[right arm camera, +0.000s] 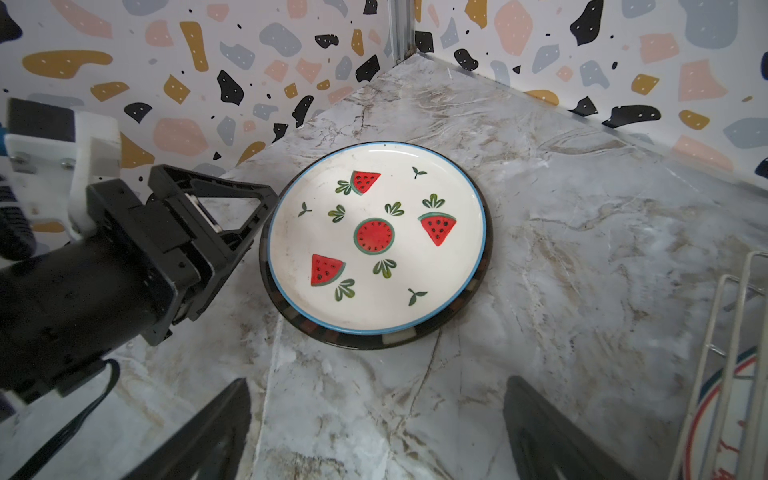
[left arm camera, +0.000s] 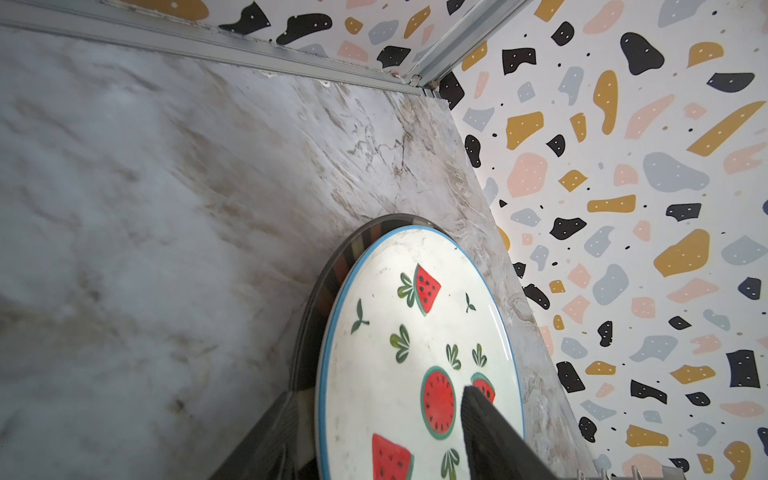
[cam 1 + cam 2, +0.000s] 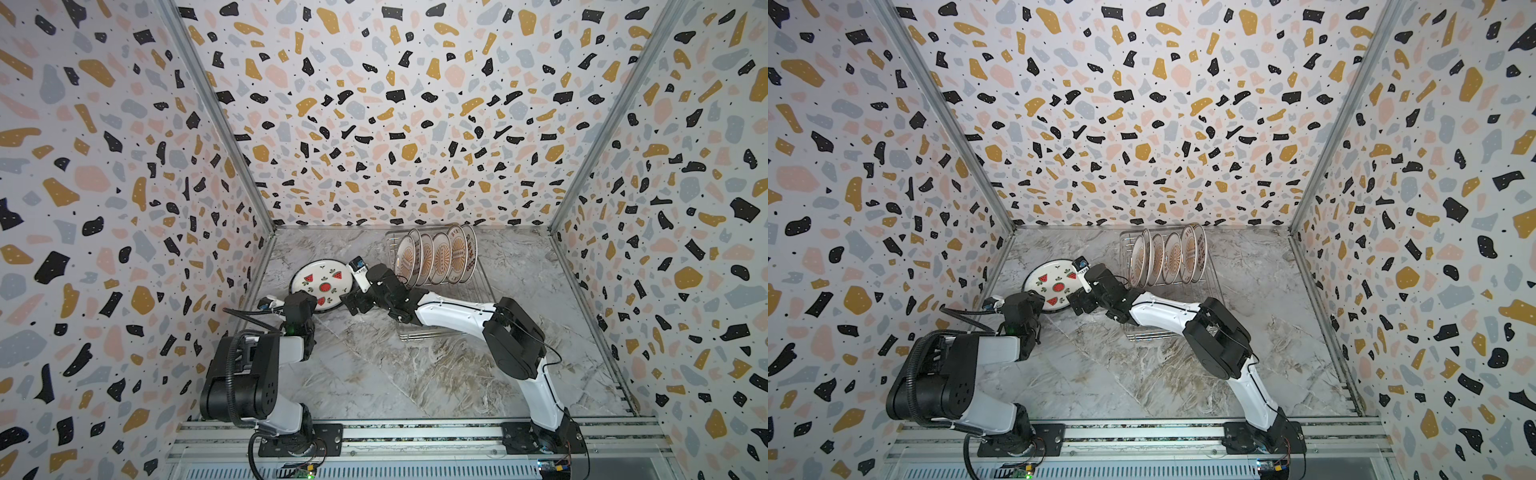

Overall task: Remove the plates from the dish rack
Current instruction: 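Open the right gripper and withdraw it toward the rack while left lifts away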

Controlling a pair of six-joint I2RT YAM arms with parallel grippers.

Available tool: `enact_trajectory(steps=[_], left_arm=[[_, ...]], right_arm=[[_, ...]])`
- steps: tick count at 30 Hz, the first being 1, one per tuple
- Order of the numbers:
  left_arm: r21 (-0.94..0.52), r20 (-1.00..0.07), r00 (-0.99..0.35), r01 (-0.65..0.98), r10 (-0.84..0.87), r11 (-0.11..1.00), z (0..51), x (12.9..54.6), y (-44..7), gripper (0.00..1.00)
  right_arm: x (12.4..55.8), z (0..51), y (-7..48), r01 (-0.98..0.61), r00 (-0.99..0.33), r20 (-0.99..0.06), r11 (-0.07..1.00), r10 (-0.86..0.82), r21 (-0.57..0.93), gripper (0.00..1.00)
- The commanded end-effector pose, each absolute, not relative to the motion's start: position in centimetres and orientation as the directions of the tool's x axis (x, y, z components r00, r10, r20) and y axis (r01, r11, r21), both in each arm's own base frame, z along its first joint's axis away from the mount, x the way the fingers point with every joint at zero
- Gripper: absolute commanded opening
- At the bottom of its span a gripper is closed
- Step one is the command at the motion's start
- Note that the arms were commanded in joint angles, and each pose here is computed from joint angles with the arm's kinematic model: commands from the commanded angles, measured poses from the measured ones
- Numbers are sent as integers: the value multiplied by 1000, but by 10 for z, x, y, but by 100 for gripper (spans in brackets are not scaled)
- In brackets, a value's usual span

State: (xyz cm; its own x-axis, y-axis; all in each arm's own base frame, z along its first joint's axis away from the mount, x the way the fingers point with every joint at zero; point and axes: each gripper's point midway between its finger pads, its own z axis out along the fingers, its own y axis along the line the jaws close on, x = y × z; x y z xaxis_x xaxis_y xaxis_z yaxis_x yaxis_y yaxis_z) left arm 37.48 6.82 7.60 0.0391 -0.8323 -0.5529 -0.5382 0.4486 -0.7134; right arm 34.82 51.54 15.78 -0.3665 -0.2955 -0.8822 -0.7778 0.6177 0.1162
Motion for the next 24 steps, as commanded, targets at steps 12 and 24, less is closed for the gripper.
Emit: enact_trajectory(steps=[12, 24], left_arm=[[-772, -585, 169, -417, -794, 480, 153, 339, 74, 100], [-817, -576, 69, -50, -814, 574, 219, 305, 11, 100]], right_arm=[[308, 260, 491, -806, -215, -958, 588, -188, 65, 96], [273, 299, 408, -730, -163, -985, 678, -51, 86, 99]])
